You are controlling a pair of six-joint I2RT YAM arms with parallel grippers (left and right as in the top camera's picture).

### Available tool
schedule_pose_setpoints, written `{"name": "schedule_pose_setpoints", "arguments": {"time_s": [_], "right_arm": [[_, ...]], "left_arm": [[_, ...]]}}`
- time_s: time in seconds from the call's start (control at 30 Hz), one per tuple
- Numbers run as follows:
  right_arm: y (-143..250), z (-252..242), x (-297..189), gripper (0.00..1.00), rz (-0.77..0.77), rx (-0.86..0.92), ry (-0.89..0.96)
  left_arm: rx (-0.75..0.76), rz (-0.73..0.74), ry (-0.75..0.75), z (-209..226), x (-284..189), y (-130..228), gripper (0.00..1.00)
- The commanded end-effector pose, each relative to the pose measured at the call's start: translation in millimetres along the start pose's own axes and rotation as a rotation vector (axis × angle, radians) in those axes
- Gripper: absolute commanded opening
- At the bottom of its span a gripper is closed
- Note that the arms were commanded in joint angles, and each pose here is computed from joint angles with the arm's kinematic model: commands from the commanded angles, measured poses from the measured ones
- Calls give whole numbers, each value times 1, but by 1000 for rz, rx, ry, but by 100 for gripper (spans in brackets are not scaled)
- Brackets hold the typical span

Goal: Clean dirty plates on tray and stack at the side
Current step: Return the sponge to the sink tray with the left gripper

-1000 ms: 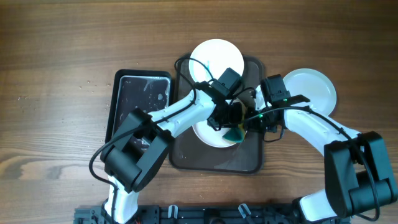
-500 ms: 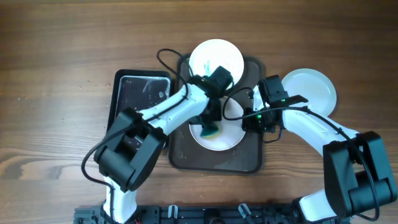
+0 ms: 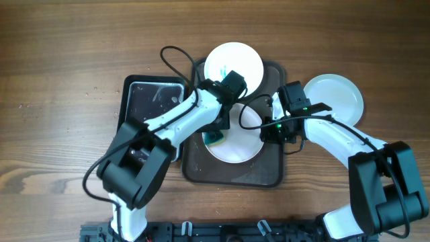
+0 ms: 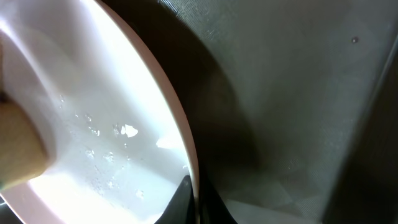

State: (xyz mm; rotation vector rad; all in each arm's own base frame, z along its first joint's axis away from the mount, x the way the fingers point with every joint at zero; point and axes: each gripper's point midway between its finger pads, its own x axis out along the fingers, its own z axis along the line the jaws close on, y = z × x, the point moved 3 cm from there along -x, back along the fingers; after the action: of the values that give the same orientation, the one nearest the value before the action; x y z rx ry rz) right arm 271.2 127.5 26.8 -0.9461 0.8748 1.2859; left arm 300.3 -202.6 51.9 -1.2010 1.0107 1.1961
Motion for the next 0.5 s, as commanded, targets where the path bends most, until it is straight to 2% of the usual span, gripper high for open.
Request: {"name": "schedule_pose_setpoints", "arguments": {"time_s": [0.0, 0.17, 0.3, 0.37, 0.47], "right_arm": [[9, -21, 7, 4, 30, 2, 98], [8, -21, 7, 4, 29, 2, 98], [8, -21, 7, 4, 29, 2, 98], [8, -21, 7, 4, 29, 2, 98], [8, -21, 6, 4, 28, 2, 98]], "left_arm": [[-65, -100, 11, 23, -35, -15, 4], [-115, -66, 220, 22, -73, -13, 4], [-154, -55, 360, 43, -101, -19, 4], [-199, -71, 350, 71, -108, -25, 4], [-286, -82, 253, 125, -102, -35, 4]]}}
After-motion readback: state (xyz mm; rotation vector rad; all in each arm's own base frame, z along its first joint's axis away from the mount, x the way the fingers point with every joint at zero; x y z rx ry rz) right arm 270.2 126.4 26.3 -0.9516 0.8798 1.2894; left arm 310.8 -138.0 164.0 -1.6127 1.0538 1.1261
